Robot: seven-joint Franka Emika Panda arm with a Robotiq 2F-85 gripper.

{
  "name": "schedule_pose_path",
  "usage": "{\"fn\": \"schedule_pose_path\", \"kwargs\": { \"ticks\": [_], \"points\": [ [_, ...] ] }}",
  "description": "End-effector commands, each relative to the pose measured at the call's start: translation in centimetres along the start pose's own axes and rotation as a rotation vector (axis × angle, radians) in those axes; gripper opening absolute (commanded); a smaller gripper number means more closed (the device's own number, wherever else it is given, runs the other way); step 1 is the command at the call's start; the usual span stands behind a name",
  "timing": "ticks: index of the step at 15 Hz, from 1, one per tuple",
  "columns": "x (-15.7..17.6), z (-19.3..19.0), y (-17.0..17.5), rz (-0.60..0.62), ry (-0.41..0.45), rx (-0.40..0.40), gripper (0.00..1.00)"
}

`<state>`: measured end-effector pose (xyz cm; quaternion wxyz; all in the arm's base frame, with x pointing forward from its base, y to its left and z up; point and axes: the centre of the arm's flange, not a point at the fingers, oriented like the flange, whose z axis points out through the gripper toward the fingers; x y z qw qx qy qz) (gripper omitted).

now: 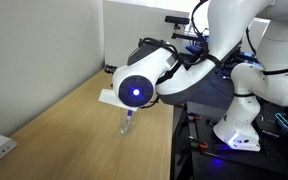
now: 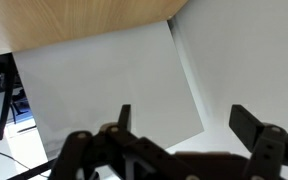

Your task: Put the marker in the glass cup

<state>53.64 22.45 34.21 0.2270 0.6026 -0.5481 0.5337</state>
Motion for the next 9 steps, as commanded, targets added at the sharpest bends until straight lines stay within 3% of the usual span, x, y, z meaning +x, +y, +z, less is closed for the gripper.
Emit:
{"fn": "schedule_pose_path", "kwargs": {
  "ticks": [1,2,3,9],
  "points": [
    [0.0,-0.2,2.8,0.052,0.025,-0.004,1.0],
    [0.2,-0.2,2.8,0.063,0.027,-0.005,1.0],
    [1.2,-0.1,-0.4,0.022,0.009,0.005,1.0],
    [1.0,0.0,-0.3,0.017,0.012,0.004,1.0]
  ]
}}
